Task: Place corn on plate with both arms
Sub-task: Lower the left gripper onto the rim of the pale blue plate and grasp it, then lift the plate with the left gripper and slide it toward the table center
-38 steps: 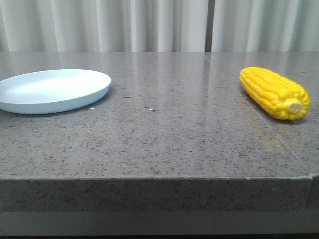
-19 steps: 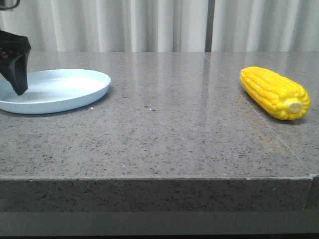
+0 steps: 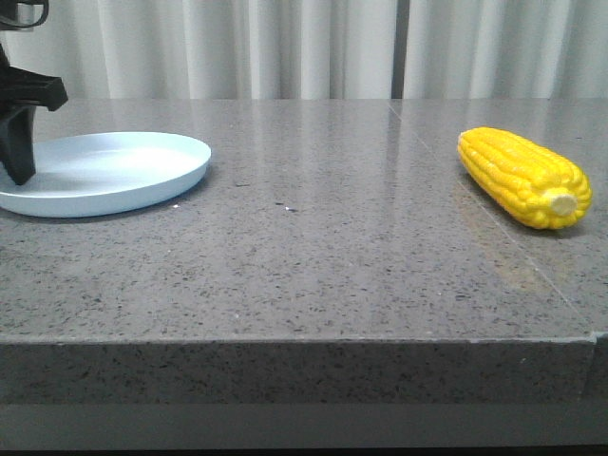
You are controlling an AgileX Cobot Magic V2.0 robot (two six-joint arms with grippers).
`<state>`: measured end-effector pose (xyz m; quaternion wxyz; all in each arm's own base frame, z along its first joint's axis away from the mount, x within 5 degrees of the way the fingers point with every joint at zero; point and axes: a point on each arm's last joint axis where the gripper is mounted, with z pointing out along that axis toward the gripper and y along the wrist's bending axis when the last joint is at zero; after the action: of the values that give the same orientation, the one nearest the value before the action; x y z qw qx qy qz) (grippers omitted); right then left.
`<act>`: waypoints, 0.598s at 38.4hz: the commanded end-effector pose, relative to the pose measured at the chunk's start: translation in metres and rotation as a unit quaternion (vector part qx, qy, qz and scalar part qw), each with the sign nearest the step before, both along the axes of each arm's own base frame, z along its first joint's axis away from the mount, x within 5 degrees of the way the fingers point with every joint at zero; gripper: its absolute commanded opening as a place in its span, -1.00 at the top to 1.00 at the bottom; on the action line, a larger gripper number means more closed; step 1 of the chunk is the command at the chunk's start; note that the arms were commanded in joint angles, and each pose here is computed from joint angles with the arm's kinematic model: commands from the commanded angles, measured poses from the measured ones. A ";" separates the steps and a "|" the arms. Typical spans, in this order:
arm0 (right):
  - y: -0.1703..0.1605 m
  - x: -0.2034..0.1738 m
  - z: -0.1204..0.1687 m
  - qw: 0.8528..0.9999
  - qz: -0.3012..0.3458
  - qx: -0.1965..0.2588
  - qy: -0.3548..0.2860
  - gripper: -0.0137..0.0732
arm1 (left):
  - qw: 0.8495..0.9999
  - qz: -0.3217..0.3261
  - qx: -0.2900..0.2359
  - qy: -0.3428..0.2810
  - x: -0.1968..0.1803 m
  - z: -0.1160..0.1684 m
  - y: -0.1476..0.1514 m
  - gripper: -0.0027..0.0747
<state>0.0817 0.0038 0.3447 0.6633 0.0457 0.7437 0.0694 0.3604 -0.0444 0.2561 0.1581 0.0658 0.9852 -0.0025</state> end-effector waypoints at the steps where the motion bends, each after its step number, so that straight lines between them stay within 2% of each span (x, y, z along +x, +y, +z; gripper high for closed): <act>1: -0.001 0.000 0.018 0.999 -0.004 0.000 -0.049 -0.85 | 0.999 -0.004 -0.003 -0.035 -0.001 0.020 -0.002 0.86; 2: -0.001 0.000 0.018 0.999 -0.004 0.000 -0.049 -0.85 | 0.999 -0.004 -0.003 -0.035 -0.001 0.020 -0.002 0.96; 3: -0.001 0.000 0.018 0.999 -0.004 0.000 -0.049 -0.85 | 0.999 -0.004 -0.003 -0.036 -0.001 0.020 -0.002 0.98; 10: -0.001 0.000 0.018 0.999 -0.004 0.000 -0.049 -0.85 | 0.999 -0.003 -0.006 -0.044 0.000 0.027 -0.003 0.98; 16: -0.001 0.000 0.018 0.999 -0.004 0.000 -0.049 -0.85 | 0.997 -0.016 -0.022 -0.075 0.000 0.058 -0.015 0.98; 23: -0.001 0.000 0.018 0.999 -0.004 0.000 -0.049 -0.85 | 0.992 -0.056 -0.054 -0.100 -0.006 0.100 -0.049 0.98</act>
<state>0.0817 0.0038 0.3447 0.6633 0.0457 0.7437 0.0694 0.3663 -0.0769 0.3099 0.2007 0.0977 0.9744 -0.0272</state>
